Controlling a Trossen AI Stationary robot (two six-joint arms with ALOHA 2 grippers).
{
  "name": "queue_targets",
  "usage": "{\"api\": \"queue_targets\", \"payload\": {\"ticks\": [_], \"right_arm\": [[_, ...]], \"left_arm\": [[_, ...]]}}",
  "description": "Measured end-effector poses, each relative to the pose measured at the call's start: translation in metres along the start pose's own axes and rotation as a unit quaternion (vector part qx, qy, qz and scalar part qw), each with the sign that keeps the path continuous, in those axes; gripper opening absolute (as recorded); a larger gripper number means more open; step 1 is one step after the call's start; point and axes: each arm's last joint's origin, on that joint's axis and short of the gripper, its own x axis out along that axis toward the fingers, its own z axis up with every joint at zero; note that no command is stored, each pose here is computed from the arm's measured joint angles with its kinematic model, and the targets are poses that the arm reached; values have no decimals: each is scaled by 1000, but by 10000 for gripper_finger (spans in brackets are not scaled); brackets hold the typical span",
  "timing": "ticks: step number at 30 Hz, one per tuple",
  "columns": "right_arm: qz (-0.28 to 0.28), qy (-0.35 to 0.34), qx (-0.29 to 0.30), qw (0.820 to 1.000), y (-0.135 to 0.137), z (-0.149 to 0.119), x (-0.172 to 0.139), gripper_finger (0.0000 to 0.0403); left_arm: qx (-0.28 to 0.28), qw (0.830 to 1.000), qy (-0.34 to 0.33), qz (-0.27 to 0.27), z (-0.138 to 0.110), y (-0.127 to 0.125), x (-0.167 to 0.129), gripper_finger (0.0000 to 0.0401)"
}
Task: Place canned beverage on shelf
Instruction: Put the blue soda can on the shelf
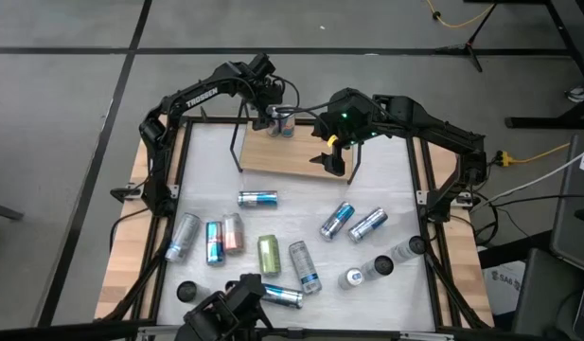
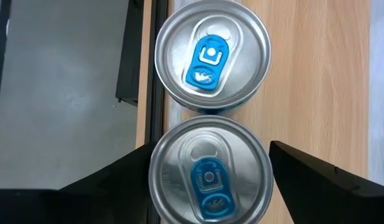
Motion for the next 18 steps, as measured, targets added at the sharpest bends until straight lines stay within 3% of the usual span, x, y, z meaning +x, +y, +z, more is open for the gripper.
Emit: {"api": "queue_targets", "payload": {"ticks": [18], "right_arm": [[0,0,0,1000,0,0,0,358]], "left_arm": [[-8,1000,-14,6,2,2,0,297]]}}
